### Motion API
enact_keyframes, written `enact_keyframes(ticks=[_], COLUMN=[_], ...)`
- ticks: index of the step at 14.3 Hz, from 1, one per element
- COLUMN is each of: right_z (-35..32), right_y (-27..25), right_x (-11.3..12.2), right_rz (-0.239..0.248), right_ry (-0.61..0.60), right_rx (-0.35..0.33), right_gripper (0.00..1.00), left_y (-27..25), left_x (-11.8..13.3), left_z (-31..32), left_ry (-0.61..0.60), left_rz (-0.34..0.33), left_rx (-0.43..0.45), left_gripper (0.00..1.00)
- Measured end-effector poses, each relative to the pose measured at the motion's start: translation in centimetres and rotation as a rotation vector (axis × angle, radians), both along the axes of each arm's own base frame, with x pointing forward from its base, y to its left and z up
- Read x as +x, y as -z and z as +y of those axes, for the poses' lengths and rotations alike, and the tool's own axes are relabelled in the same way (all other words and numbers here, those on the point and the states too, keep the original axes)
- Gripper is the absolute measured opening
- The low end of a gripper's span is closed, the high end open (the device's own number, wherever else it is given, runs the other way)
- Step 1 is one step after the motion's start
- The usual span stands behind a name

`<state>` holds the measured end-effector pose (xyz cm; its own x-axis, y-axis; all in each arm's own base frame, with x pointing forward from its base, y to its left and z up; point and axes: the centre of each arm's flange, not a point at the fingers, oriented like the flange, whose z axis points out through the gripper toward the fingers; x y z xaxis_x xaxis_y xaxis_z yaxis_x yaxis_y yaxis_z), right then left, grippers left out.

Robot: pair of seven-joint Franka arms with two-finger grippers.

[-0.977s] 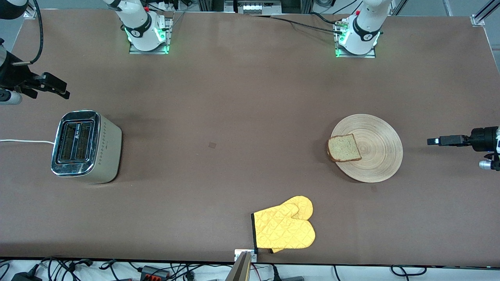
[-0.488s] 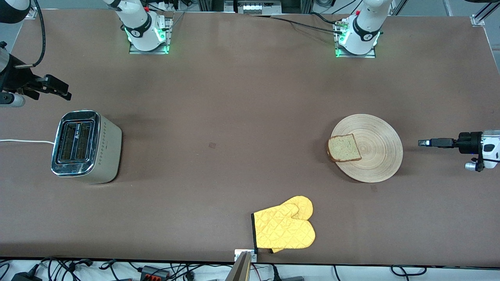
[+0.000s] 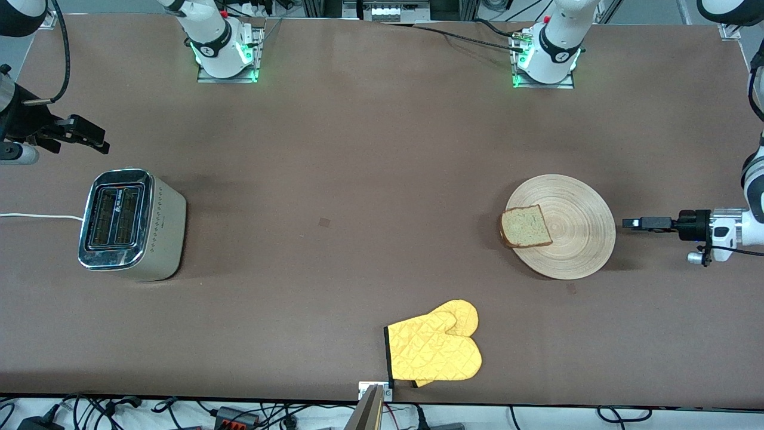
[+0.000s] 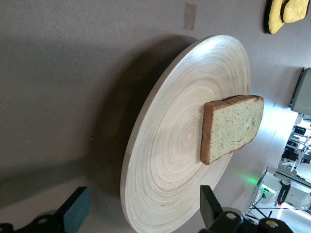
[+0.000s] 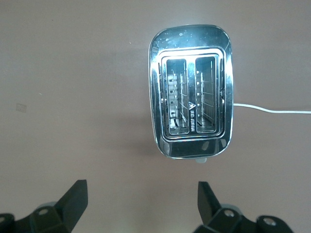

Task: Move plate and put bread in toaster
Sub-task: 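Reach the left gripper to the wooden plate rim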

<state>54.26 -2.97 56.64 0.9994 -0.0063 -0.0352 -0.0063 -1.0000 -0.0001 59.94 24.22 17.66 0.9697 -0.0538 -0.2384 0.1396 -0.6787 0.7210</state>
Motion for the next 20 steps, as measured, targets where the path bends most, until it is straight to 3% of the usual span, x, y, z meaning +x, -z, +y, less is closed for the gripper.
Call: enact_keyframes(ticks=[7, 9, 10, 11, 17, 20], right_z=[0.0, -0.1, -0.1, -0.2, -0.4, -0.4], right_y=[0.0, -0.1, -0.1, -0.1, -0.1, 0.0], right_x=[0.1, 0.1, 0.1, 0.1, 0.1, 0.1], right_rz=[-0.006, -0.006, -0.007, -0.007, -0.007, -0.007], right_ry=[-0.003, -0.014, -0.018, -0.021, -0.033, -0.040], right_rx=[-0.001, -0.001, -0.001, -0.001, 0.000, 0.000], right_gripper=[1.00, 1.00, 1.00, 1.00, 1.00, 1.00], left_y=[3.0, 3.1, 3.1, 3.1, 5.0, 5.8], left_x=[-0.4, -0.4, -0.4, -0.3, -0.5, 0.1], left_z=[-2.4, -3.0, -3.3, -3.5, -5.2, -7.7], left_ry=[0.028, 0.038, 0.044, 0.052, 0.112, 0.120], left_rz=[0.037, 0.043, 0.047, 0.045, -0.061, -0.060], left_rx=[-0.049, -0.054, -0.058, -0.061, -0.190, -0.235], left_gripper=[1.00, 0.84, 0.84, 0.77, 0.12, 0.09])
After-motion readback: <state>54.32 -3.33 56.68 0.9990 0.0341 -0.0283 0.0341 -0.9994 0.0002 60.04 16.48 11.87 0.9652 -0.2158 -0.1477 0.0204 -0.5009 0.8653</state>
